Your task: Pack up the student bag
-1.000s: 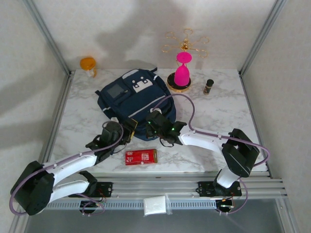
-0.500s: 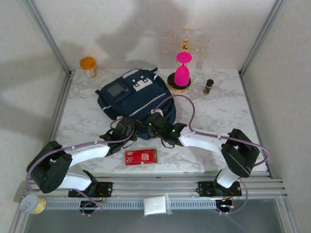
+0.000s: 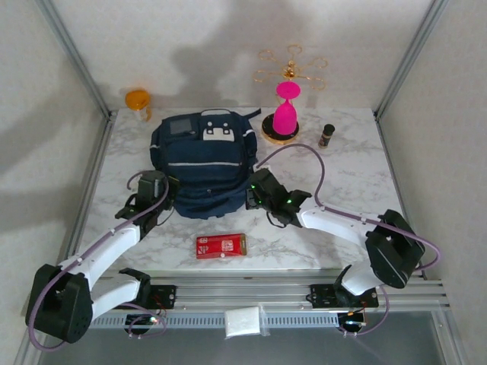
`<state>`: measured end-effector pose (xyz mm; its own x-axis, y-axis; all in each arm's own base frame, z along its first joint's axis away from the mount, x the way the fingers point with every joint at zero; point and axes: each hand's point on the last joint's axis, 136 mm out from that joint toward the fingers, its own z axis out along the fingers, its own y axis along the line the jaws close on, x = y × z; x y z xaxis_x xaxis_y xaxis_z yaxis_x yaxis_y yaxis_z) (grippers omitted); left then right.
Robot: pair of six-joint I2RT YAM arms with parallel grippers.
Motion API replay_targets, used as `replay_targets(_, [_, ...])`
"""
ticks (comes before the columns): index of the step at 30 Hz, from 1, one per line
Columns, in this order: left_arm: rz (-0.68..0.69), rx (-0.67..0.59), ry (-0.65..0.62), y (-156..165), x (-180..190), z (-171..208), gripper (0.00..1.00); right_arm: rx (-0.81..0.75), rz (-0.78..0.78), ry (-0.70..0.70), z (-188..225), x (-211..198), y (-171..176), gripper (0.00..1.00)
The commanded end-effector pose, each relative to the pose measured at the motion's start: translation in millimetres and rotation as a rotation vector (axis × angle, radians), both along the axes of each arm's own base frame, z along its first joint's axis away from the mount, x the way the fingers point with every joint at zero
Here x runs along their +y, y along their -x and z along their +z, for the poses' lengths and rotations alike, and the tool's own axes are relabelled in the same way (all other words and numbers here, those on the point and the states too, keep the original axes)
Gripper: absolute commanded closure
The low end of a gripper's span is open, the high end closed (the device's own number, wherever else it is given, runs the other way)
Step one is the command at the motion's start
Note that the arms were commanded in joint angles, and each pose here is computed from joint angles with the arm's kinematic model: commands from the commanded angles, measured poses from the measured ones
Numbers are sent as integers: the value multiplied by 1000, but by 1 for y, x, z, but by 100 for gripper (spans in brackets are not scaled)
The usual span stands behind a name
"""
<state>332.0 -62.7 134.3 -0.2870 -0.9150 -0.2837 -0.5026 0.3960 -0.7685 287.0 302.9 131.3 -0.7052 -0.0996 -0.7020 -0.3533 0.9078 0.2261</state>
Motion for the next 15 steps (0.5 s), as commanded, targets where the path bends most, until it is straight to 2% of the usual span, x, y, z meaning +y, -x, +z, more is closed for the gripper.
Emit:
replay_targets(1, [-72,-44,-54,-3,-6,23,75,-2,75,-75,15,39,5,100])
replay_targets(3, [-94,-81,13,3,-21,32,55,-1,94,-136,21,50,7,100])
replay_targets(4, [-99,-102,46,9,-29,36,49,-6,104,-155,24,54,9,100])
replay_targets(6, [-83,-123,99,21,-39,40,42,-5,103,-150,21,53,9,100])
replay_targets(8, [-95,-141,171,31,-56,40,39,-8,106,-139,17,51,11,100])
replay_targets(11, [-113,-105,262,40,-82,27,37,-12,132,-121,13,49,14,100])
replay_targets(15, [-97,-51,185,35,-83,11,42,-8,246,-144,23,68,21,100])
